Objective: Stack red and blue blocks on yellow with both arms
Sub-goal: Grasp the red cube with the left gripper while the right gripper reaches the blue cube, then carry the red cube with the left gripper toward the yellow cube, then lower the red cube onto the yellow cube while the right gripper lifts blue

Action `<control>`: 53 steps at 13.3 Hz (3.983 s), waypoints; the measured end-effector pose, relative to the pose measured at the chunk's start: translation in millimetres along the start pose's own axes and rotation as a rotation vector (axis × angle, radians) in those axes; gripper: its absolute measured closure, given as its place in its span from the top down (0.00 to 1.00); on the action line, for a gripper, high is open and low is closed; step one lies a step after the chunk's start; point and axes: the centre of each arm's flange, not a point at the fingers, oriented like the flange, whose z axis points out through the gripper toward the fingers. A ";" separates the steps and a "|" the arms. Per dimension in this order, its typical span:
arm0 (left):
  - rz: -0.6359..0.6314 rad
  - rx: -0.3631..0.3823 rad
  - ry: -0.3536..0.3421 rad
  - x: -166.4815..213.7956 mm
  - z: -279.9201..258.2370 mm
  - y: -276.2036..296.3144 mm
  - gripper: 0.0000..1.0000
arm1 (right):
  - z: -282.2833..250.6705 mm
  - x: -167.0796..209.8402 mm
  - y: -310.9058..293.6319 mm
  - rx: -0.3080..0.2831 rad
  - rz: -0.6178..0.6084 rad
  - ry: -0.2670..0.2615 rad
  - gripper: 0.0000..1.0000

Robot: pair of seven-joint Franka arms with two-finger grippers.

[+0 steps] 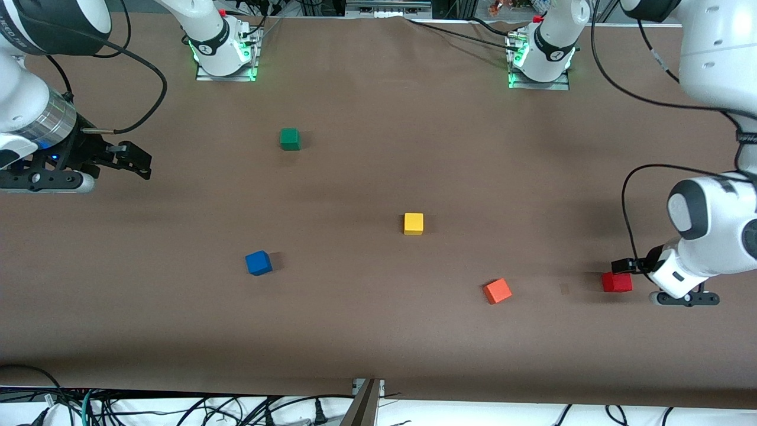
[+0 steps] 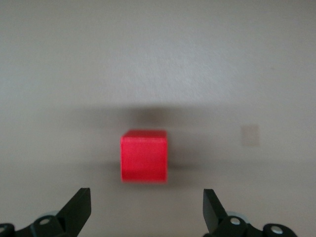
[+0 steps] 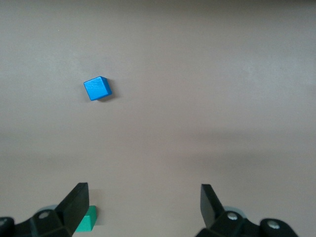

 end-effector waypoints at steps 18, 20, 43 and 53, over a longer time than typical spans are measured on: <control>0.002 -0.029 0.043 5.8 38.6 2.9 0.55 | 122.4 38.9 -61.2 0.088 -0.045 -0.126 1.00; 0.019 -0.075 0.055 12.6 19.4 29.6 0.55 | 176.2 56.5 -74.5 0.097 -0.098 -0.115 1.00; 0.197 -0.023 -0.101 -152.3 -45.3 527.7 0.55 | 304.2 107.4 -125.8 0.156 -0.247 -0.080 0.55; 0.171 -0.006 -0.004 -158.4 -28.2 539.2 0.55 | 166.6 105.0 -159.8 0.183 -0.095 -0.042 0.55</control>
